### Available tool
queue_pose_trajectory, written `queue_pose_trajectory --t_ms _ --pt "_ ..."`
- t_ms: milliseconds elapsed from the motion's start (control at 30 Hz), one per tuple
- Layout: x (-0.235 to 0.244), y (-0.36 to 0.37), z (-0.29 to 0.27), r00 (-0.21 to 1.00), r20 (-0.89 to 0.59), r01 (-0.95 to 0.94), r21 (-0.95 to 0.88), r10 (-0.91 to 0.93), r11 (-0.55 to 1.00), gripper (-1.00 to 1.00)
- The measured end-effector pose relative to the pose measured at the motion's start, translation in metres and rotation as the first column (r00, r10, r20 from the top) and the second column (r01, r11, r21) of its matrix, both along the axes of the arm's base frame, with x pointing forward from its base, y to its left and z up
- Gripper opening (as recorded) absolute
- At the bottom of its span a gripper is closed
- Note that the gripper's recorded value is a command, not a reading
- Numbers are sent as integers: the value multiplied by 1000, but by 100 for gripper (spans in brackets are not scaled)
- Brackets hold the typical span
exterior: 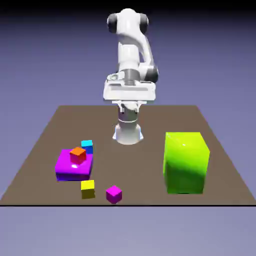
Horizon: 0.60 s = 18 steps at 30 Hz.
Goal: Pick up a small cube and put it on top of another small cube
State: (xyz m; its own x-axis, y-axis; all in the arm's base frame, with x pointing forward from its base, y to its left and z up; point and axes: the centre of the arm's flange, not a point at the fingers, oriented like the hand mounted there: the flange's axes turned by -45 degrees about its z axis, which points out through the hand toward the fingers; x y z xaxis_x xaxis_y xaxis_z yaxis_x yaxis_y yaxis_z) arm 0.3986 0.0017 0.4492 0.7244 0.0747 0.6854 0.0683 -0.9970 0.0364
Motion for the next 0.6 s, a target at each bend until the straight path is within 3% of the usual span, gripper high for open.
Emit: queue_pose_trajectory --t_ms 300,600 --pt "60 -19 -85 938 -291 -205 -38 186 978 0" --pt "99 -38 -181 770 -534 -435 -41 348 899 0"
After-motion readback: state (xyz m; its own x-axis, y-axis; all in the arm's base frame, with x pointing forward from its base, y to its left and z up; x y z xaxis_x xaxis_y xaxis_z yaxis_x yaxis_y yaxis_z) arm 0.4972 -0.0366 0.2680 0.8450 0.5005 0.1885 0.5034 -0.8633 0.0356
